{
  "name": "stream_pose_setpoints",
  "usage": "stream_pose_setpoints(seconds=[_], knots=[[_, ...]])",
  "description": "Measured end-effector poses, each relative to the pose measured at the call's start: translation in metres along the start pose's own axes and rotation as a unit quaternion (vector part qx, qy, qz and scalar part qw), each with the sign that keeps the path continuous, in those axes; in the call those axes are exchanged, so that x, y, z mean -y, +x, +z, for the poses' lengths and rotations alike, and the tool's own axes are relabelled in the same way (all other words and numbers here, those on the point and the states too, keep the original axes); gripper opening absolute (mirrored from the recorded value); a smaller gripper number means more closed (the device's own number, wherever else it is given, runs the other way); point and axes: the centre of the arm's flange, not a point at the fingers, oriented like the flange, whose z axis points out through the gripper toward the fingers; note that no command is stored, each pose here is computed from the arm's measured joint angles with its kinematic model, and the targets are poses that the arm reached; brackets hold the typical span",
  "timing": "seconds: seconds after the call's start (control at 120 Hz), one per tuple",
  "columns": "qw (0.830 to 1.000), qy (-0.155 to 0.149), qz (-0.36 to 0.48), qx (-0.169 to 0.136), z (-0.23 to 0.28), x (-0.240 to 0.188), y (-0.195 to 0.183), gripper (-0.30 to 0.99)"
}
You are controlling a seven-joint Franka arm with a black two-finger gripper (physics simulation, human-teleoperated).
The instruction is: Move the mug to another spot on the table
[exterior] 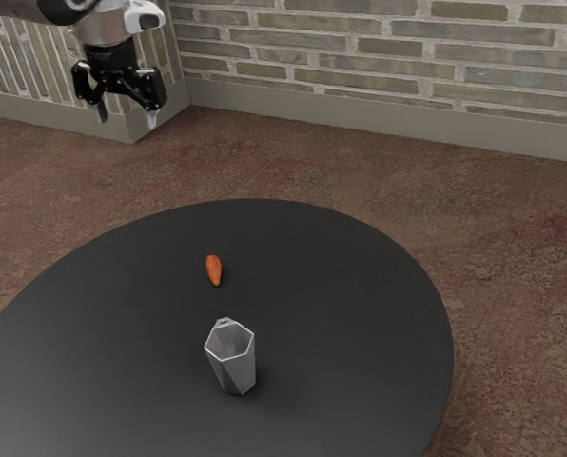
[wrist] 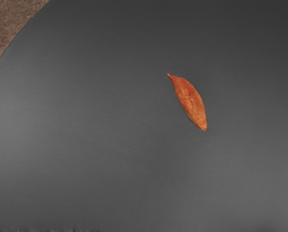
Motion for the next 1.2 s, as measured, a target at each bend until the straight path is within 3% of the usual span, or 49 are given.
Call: stream_pose_setpoints(seconds=[0.233, 0.4, 0.533, 0.633, 0.867, 1.075, 1.2], knots=[[0.999, -0.005, -0.021, 0.044, 0.062, -0.013, 0.013, 0.69], [0.997, -0.027, -0.019, 0.075, 0.096, -0.051, 0.005, 0.69], [0.990, -0.062, -0.049, 0.116, 0.137, -0.076, -0.012, 0.69], [0.983, -0.090, -0.093, 0.131, 0.169, -0.085, -0.025, 0.69], [0.965, -0.115, -0.181, 0.153, 0.239, -0.119, -0.050, 0.69], [0.941, -0.112, -0.246, 0.203, 0.311, -0.131, -0.068, 0.69], [0.930, -0.109, -0.275, 0.218, 0.342, -0.135, -0.069, 0.69]])
